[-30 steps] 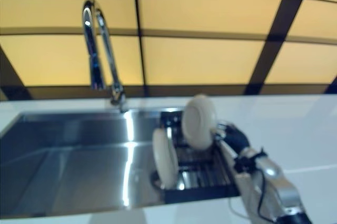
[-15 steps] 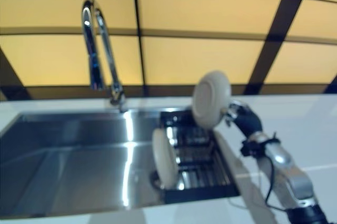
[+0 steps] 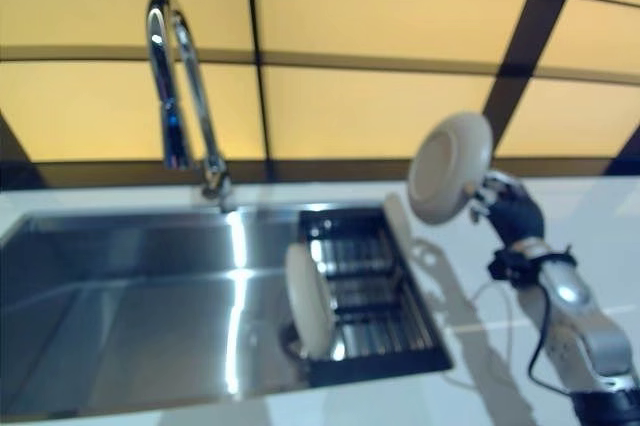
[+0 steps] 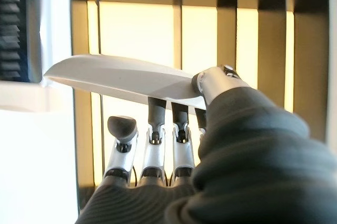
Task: Take plates into dishwasher
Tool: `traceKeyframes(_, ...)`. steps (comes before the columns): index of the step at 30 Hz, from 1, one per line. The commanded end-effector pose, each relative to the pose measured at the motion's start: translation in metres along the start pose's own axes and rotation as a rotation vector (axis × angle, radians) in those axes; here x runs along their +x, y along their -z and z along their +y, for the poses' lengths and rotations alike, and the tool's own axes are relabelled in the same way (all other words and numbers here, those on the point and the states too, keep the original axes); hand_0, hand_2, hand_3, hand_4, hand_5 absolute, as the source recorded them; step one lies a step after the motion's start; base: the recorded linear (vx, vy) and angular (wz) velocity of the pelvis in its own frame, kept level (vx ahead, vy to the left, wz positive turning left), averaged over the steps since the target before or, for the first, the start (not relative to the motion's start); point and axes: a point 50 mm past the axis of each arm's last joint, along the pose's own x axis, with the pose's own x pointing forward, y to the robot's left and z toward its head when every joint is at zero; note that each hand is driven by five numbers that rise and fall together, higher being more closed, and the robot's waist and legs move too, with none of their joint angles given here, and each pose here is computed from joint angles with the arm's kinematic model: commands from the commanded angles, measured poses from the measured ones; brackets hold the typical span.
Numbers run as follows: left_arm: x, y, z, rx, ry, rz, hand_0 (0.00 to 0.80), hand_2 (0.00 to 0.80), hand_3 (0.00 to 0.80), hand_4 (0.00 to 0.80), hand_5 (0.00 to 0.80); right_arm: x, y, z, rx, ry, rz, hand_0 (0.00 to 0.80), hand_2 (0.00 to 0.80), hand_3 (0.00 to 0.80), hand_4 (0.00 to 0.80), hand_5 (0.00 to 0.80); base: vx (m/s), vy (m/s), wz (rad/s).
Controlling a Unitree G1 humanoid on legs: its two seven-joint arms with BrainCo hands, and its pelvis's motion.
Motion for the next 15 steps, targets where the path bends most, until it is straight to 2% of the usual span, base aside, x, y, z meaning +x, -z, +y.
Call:
traceKeyframes(1,0.007,-0.065,0.012,0.005,-0.018,-0.234,0.000,0.000,0.000,0.000,0.000,0.000,-0.043,-0.016,-0.018,0.045,-0.196,0.800,0.800,0.800,0.800,0.800,-0.015,0.008,-0.04)
traceKeyframes(15,0.007,-0.074,0.018,0.031,-0.021,-0.262,0.000,0.000,0.000,0.000,0.000,-0.019,-0.062,-0.070,-0.040,0.285,-0.250,0.800,0.800,0.800,0.800,0.800,-0.028,0.017,-0.16)
